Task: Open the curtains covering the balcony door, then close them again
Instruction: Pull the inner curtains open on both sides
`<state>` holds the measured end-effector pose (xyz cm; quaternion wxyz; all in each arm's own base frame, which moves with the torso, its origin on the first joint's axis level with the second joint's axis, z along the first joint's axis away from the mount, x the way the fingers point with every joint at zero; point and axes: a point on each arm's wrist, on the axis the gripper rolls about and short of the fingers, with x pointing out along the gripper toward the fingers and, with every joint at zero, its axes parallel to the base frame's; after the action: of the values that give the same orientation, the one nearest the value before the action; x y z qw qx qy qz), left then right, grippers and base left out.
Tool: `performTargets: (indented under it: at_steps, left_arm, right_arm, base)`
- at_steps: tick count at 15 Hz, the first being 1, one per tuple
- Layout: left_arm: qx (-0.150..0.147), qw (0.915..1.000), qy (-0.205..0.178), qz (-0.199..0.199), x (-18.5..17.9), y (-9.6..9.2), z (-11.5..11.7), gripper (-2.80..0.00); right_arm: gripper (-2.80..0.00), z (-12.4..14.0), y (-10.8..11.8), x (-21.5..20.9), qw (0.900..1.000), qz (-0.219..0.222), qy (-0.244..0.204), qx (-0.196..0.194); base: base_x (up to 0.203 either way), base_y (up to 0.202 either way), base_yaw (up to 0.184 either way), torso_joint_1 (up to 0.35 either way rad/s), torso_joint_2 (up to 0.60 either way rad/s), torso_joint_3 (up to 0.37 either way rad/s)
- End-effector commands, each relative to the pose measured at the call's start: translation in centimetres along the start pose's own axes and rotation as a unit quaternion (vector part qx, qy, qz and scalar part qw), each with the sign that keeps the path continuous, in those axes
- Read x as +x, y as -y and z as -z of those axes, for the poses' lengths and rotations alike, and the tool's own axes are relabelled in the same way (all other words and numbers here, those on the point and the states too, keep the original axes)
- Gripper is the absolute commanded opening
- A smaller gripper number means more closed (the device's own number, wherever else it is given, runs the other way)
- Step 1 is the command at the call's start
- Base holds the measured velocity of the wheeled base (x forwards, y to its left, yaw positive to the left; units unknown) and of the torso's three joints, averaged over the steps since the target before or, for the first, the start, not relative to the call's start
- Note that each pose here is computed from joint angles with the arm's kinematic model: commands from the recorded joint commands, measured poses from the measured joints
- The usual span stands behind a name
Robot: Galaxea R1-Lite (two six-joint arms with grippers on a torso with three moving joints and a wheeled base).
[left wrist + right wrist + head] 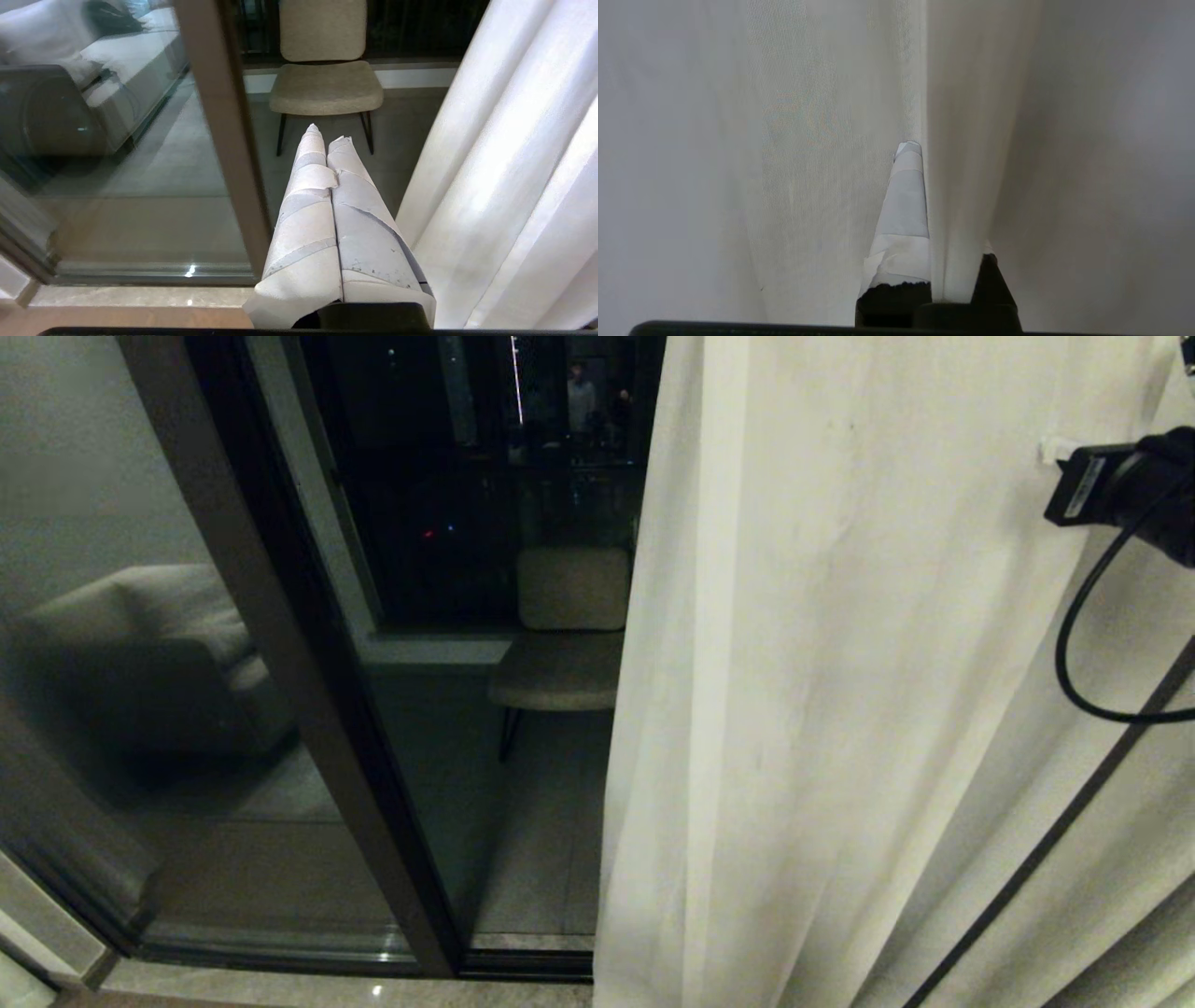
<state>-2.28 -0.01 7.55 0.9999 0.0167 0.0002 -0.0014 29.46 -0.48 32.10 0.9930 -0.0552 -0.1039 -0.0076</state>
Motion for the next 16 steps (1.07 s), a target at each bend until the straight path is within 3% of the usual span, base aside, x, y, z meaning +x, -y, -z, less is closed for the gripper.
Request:
performTargets:
  at_steps: [1,9,16]
  left_arm:
    - [0.0,1.0,0.0,0.0,0.0,0.0,0.01,-2.8]
    - [0.0,1.0,0.0,0.0,0.0,0.0,0.01,-2.8]
    - [0.0,1.0,-0.001,0.0,0.0,0.0,0.02,-2.8]
  right_arm:
    - [-2.8,-0.05,0.2,-0.09,1.0,0.003,0.002,-0.002]
    - [-2.8,0.65,0.13,-0.48,1.0,0.004,0.002,-0.001]
    - [-2.8,0.34,0.3,-0.53,1.0,0.006,0.007,-0.002]
  base:
    - [0.0,-0.185,0.0,0.006,0.0,0.002]
    - [0.0,-0.188,-0.002,0.003,0.0,0.003]
    - [0.0,-0.023,-0.001,0.001,0.0,0.001]
